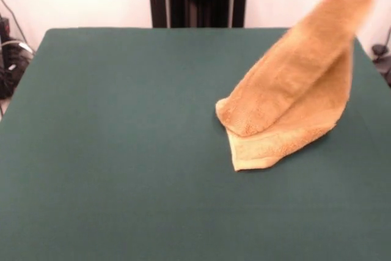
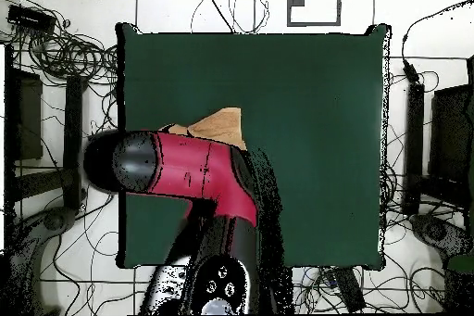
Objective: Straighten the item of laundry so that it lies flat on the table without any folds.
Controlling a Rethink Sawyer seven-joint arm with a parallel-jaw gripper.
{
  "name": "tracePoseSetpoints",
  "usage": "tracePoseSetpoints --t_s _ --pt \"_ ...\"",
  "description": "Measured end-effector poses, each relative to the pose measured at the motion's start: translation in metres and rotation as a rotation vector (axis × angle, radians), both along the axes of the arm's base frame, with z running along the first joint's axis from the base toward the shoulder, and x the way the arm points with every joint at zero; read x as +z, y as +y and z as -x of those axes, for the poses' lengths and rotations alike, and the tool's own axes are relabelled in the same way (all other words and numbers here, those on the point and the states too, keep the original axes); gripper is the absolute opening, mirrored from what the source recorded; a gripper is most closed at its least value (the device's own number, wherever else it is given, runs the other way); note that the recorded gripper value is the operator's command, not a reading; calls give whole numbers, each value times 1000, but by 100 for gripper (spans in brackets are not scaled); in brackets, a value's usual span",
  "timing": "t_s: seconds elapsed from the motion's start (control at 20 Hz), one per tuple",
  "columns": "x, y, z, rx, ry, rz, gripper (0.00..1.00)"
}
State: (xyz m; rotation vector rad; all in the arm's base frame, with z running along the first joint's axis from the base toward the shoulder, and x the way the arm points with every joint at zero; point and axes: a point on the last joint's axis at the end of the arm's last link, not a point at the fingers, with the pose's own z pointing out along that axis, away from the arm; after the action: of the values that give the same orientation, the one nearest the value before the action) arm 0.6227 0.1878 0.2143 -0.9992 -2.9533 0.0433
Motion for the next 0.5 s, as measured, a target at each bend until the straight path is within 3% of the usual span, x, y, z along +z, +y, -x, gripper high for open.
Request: tracePoseSetpoints --t_s 0.25,0.3,0.4,0.5 --pt "-13 -147 -3 -134 -71 60 0" --pt "-17 -163 -2 -141 -76 70 0" --pt "-32 -225 4 -144 -92 111 0" --pt "-45 -258 10 -136 -95 130 0"
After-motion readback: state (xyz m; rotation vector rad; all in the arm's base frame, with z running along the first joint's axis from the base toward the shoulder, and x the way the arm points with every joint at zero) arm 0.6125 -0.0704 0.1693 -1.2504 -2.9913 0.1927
